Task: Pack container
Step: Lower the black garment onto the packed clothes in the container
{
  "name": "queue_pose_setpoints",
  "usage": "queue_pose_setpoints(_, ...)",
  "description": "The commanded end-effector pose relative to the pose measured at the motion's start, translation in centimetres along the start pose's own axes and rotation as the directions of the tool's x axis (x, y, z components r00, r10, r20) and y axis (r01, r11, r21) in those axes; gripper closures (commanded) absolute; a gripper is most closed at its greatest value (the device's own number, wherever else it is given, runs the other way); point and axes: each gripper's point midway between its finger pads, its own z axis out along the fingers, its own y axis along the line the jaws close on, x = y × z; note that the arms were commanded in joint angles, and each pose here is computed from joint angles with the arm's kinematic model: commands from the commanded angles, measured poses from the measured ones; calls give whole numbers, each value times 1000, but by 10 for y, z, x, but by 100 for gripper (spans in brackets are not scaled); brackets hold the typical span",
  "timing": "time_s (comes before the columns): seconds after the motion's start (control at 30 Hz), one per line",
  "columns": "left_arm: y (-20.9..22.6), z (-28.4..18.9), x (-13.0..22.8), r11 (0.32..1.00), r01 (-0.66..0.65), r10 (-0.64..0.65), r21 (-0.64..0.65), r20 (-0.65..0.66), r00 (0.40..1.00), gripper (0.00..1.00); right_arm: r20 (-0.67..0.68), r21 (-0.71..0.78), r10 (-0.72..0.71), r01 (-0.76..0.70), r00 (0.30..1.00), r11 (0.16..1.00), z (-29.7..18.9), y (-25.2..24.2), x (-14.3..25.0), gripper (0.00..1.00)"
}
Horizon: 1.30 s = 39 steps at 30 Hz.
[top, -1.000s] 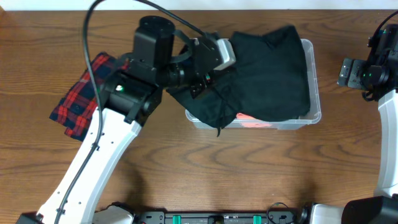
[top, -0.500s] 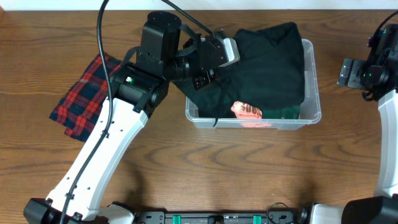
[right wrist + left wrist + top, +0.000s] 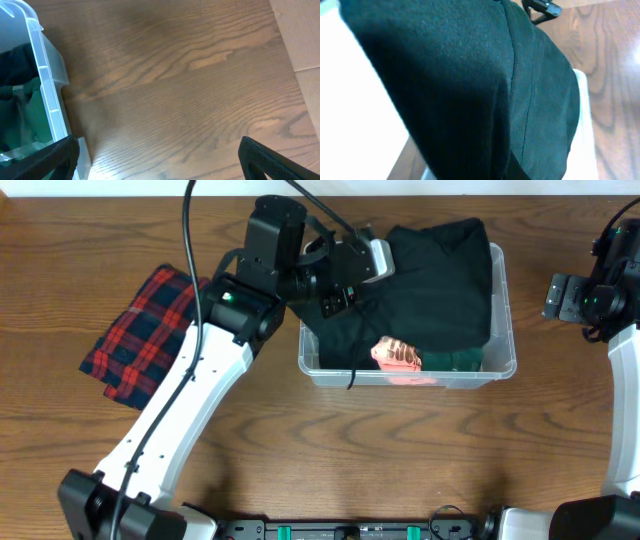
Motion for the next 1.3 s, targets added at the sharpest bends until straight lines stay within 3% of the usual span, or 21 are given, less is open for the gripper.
queue_pose_setpoints(0.0,9,-18,-41,995,-90,94,-48,94,991,94,4,15,13,-14,1000,1000,-1,-4,-2,1)
queue_pose_setpoints(0.7,44,-31,-66,961,-157,185,-226,109,977,94,4,15,13,-14,1000,1000,-1,-4,-2,1)
queue_pose_setpoints(1.03,47,-33,-66,959,-157,187,-235,109,976,94,4,15,13,-14,1000,1000,-1,-4,-2,1)
queue_pose_setpoints(1.27,30,-27,-44,984,-96,105,-151,50,993,94,4,15,13,-14,1000,1000,-1,-4,-2,1)
